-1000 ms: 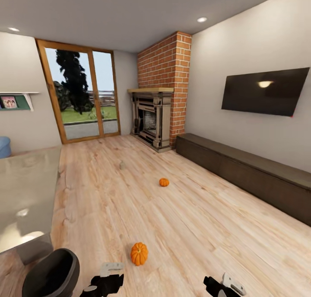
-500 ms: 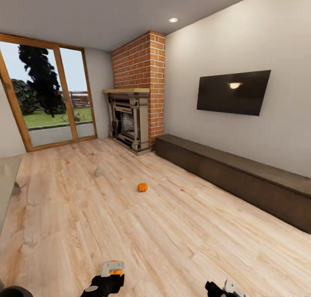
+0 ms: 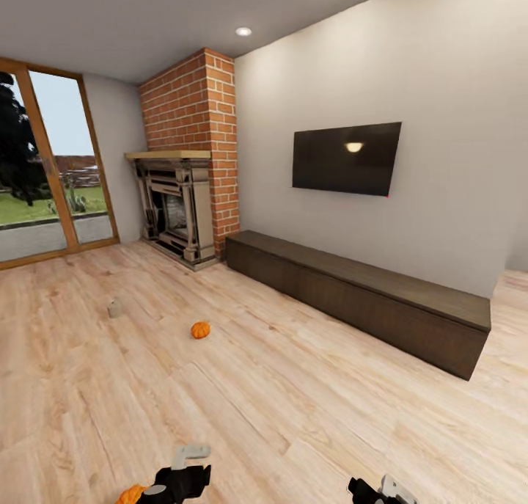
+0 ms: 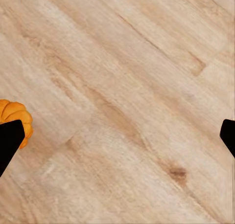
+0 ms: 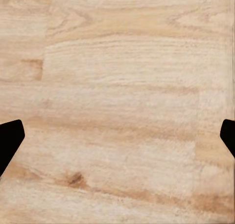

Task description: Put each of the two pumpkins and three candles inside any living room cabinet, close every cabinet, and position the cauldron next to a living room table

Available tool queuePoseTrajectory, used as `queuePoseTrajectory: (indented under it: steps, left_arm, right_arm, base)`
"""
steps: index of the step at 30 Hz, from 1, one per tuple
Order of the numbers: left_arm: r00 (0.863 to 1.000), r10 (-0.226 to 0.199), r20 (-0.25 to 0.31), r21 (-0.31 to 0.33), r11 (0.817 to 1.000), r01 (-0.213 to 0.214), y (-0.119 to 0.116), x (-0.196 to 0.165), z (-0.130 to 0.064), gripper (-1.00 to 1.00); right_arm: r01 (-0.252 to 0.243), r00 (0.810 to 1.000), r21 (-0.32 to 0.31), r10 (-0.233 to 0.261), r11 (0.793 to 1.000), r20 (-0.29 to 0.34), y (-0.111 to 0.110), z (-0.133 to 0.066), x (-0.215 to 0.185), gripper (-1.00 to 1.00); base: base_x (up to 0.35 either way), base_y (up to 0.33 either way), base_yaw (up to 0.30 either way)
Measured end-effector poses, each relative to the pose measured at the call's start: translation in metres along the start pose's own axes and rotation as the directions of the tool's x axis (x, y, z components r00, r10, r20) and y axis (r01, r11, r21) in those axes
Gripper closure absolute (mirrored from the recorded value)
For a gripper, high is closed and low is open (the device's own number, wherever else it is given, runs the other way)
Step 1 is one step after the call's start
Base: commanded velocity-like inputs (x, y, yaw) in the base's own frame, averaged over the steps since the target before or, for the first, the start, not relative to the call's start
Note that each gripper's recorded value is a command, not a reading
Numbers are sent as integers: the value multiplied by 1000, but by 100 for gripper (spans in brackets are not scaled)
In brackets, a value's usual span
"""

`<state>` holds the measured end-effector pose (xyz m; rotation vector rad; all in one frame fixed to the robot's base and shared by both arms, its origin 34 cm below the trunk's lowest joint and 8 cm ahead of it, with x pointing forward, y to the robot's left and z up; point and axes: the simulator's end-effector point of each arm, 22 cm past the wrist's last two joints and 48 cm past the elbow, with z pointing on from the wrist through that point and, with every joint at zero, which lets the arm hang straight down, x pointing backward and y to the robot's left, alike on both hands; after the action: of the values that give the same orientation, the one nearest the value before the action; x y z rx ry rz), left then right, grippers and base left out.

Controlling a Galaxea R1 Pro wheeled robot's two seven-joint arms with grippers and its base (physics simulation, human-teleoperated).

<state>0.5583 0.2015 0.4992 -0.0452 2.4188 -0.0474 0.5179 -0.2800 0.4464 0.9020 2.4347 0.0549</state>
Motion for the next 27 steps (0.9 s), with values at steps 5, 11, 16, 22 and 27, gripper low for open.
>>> queuePoseTrajectory:
  steps: [5,11,16,22,27]
  left_arm:
    - [1000,0,1,0,1000,0,0,-1,0,-100]
    - [1000,-1,2,0,1000,1,0,-1,0,-100]
    - [1000,-1,1,-2,1000,1,1,-1,0,-100]
    - [1000,-4,-3,-3,1000,4,2,0,0,-100]
    - [1000,-4,-5,-5,1000,4,2,1,0,-100]
  right_arm:
    - [-1,1000,-2,1,1000,1,1,0,0,-100]
    - [-2,1000,-3,2,1000,1,1,-1,0,-100]
    - [-2,1000,-3,2,1000,1,2,-1,0,-100]
    - [-2,1000,-3,2,1000,1,2,-1,0,-100]
    - [-3,1000,-3,3,1000,8,2,-1,-2,-100]
  base:
    - [228,-49,-280]
    - [220,-6,-280]
    - [254,-1,-280]
    - [316,0,-281]
    - [326,0,-176]
